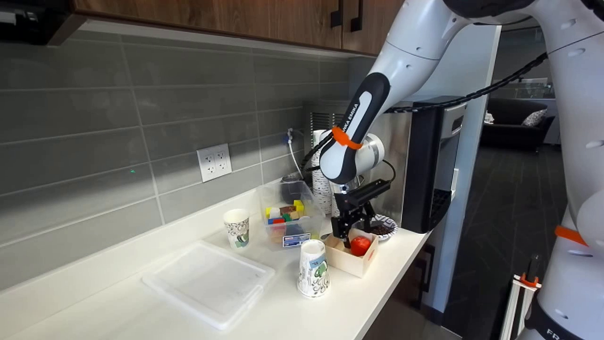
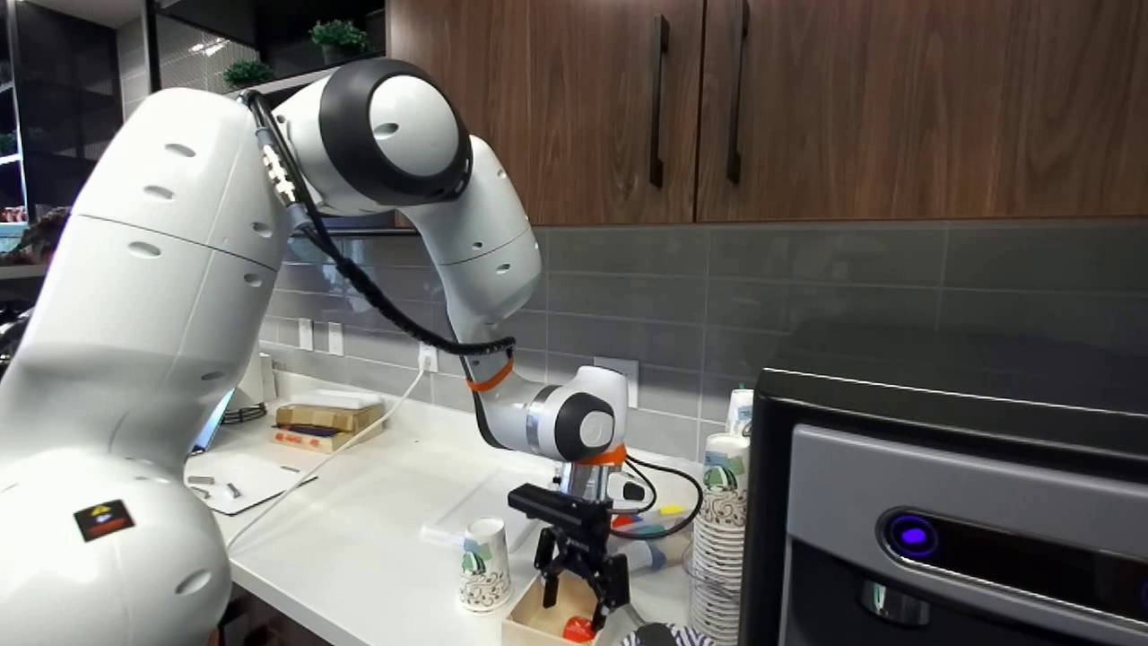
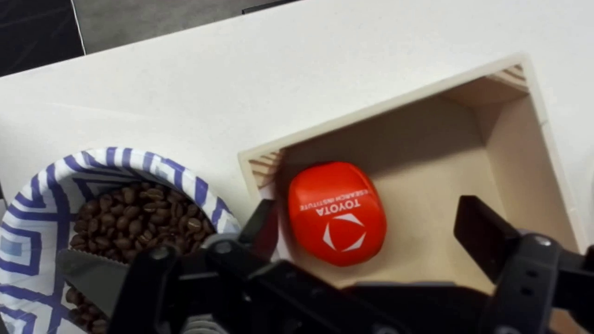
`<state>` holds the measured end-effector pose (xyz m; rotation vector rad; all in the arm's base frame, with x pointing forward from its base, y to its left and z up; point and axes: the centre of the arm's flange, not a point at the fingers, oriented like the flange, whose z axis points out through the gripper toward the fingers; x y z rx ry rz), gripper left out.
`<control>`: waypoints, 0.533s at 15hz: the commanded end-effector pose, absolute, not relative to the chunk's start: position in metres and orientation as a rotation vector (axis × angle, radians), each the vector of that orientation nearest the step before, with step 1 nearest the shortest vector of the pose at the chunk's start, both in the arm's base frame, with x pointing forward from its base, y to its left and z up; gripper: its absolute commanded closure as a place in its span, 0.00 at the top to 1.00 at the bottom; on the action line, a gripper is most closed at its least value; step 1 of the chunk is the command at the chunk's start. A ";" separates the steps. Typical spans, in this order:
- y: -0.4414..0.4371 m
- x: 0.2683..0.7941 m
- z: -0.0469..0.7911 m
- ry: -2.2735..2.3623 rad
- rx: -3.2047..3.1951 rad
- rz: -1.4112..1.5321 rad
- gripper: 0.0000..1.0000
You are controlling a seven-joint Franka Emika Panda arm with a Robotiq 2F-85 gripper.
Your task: Pick up the objects from the white bowl and put them in the colorless bowl
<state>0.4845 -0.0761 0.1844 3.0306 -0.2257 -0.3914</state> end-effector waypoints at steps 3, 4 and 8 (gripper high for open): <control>-0.053 0.491 0.190 -0.248 2.942 -0.392 1.00; -0.051 0.490 0.190 -0.256 2.930 -0.395 1.00; -0.042 0.484 0.183 -0.303 2.884 -0.448 1.00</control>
